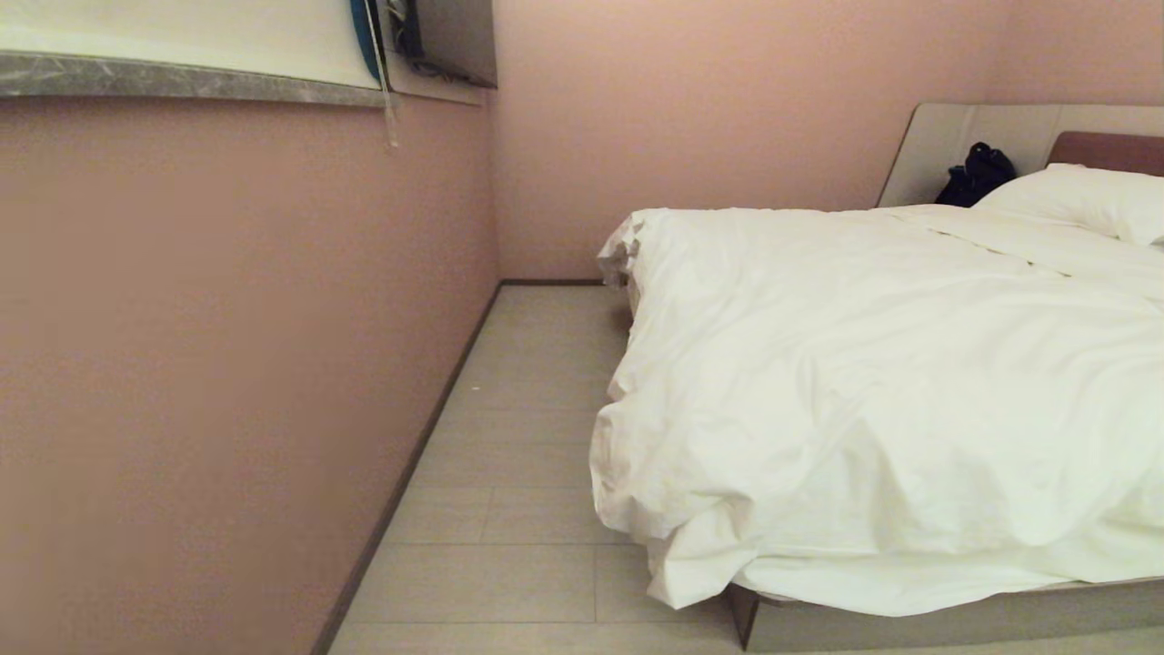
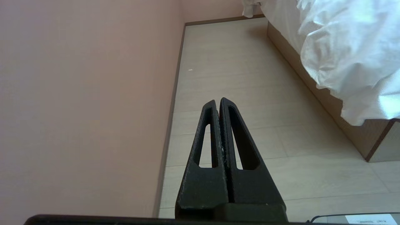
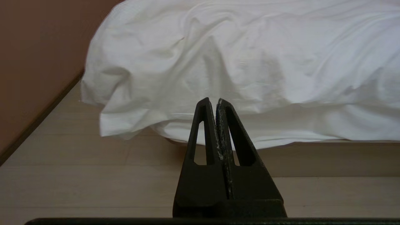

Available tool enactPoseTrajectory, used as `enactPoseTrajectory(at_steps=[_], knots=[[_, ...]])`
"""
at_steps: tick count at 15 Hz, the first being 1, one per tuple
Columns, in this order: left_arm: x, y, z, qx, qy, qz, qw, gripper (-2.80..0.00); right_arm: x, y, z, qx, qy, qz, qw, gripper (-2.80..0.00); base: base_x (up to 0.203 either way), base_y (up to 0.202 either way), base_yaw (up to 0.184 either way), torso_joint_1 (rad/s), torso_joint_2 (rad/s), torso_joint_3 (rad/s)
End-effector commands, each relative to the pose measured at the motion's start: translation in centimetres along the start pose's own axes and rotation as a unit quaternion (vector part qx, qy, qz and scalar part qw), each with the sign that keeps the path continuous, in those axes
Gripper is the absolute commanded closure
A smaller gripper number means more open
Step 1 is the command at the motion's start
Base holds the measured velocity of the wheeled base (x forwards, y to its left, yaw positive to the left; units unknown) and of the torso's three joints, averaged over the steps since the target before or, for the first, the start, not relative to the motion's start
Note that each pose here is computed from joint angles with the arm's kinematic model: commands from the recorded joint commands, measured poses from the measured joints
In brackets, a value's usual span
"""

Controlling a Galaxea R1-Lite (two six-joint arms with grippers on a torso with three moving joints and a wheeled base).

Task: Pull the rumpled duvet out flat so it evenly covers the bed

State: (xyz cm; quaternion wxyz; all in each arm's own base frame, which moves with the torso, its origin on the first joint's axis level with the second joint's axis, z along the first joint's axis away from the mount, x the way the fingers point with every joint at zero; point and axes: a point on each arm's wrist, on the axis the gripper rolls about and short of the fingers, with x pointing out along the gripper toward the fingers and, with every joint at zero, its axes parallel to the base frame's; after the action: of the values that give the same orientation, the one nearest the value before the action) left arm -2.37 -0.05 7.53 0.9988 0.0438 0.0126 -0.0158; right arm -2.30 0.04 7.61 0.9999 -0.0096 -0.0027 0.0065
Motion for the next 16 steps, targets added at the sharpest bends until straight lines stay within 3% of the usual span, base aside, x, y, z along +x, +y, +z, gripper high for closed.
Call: enactPoseTrajectory(at_steps=[1, 5, 16], knots=[[0.00, 0.00, 0.01, 0.001, 0.000, 0.001, 1.0000, 0.00, 0.02, 0.00, -0.01, 0.000, 0.001, 0.000, 1.000, 0.00, 0.000, 0.081, -0.001, -0.002, 0.00, 0.000], [0.00, 0.00, 0.01, 0.001, 0.000, 0.001, 1.0000, 0.00, 0.02, 0.00, -0.03, 0.000, 0.001, 0.000, 1.000, 0.00, -0.039, -0.031, -0.002, 0.003, 0.00, -0.001], [-0.02, 0.01, 0.05, -0.011, -0.001, 0.001, 0.9999, 0.00, 0.02, 0.00, -0.03, 0.000, 0.001, 0.000, 1.000, 0.00, -0.190, -0.016, -0.002, 0.003, 0.00, 0.003]])
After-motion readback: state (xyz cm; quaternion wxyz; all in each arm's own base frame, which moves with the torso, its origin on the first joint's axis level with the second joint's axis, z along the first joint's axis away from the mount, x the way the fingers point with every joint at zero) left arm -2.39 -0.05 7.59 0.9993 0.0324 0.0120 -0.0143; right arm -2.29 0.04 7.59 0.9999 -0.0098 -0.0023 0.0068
